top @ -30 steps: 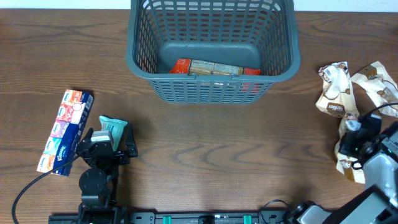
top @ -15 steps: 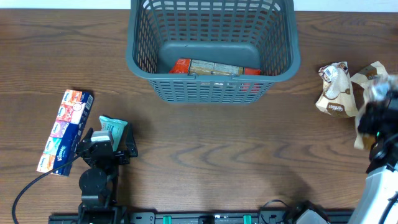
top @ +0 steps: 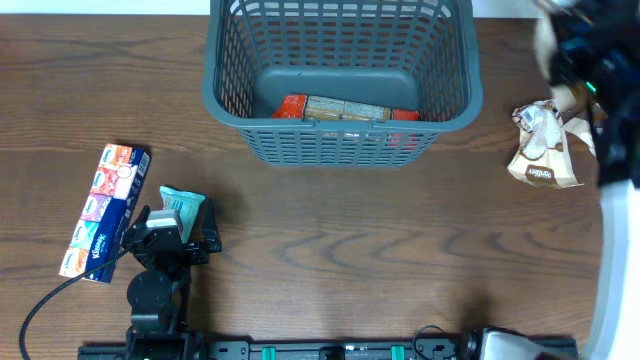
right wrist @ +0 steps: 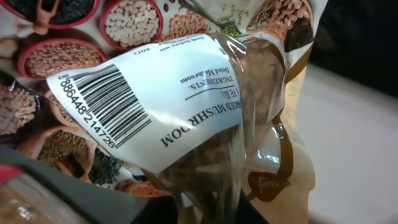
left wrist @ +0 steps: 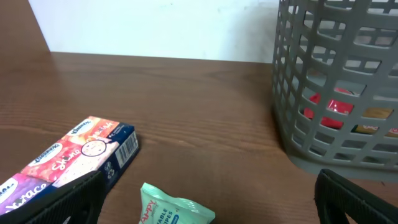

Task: Pack container
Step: 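Lift the mushroom pouch with the right gripper over the basket, then release the mushroom pouch into the basket and withdraw the right gripper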

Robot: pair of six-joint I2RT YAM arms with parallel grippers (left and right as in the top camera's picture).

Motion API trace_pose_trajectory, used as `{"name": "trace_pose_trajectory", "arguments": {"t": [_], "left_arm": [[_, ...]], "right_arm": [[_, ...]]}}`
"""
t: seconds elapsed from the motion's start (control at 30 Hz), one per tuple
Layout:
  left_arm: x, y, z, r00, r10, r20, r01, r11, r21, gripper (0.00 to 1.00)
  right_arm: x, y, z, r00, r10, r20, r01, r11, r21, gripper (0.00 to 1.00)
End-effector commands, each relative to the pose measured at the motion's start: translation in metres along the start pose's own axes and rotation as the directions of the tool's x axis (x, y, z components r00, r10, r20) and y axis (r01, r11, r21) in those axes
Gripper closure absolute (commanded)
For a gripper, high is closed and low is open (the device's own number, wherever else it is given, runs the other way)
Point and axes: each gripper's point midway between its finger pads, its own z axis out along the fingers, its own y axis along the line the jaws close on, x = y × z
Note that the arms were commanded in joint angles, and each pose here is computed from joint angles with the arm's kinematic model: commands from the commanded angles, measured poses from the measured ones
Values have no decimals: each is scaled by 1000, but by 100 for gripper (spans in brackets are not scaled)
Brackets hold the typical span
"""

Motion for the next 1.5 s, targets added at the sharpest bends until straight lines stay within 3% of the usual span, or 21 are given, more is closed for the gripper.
{"name": "trace_pose_trajectory", "arguments": {"t": [0.0, 0.23, 0.5, 0.77, 1.03, 1.1, 1.13, 1.23, 1.27, 1.3, 1.47], "left_arm": [[13, 3, 1, 999, 3, -35, -4, 1000, -17, 1], [13, 3, 1, 999, 3, -35, -4, 1000, -17, 1], [13, 3, 1, 999, 3, -35, -3, 1000, -17, 1], [13, 3, 1, 999, 3, -36, -3, 1000, -17, 2], [13, 3, 1, 999, 3, -36, -3, 1000, -17, 1], [13, 3, 1, 999, 3, -36, -3, 1000, -17, 1], [13, 3, 1, 999, 3, -36, -3, 1000, -17, 1], [13, 3, 1, 999, 3, -36, -3, 1000, -17, 1], [14, 3, 1, 999, 3, -38, -4, 1000, -17, 1], [14, 3, 1, 999, 3, -39, -4, 1000, -17, 1], [14, 3, 1, 999, 3, -42, -4, 1000, -17, 1]], "right_arm": [[-34, 39, 24, 978, -196, 66, 202, 974, -106, 99], [-54, 142, 58, 911, -387, 142, 411, 837, -360, 99], [5, 242, 81, 763, -639, 100, 575, 599, -557, 99], [76, 276, 108, 720, -693, 19, 498, 498, -710, 99], [133, 278, 124, 700, -710, -85, 388, 476, -789, 99], [138, 277, 124, 702, -704, -107, 365, 484, -795, 81], [138, 276, 124, 705, -699, -120, 356, 496, -792, 63], [138, 274, 124, 703, -698, -134, 354, 508, -785, 50], [137, 274, 124, 703, -698, -134, 354, 508, -785, 35], [137, 274, 124, 704, -697, -137, 352, 509, -785, 5], [121, 275, 114, 753, -632, -184, 295, 575, -763, 1]]}}
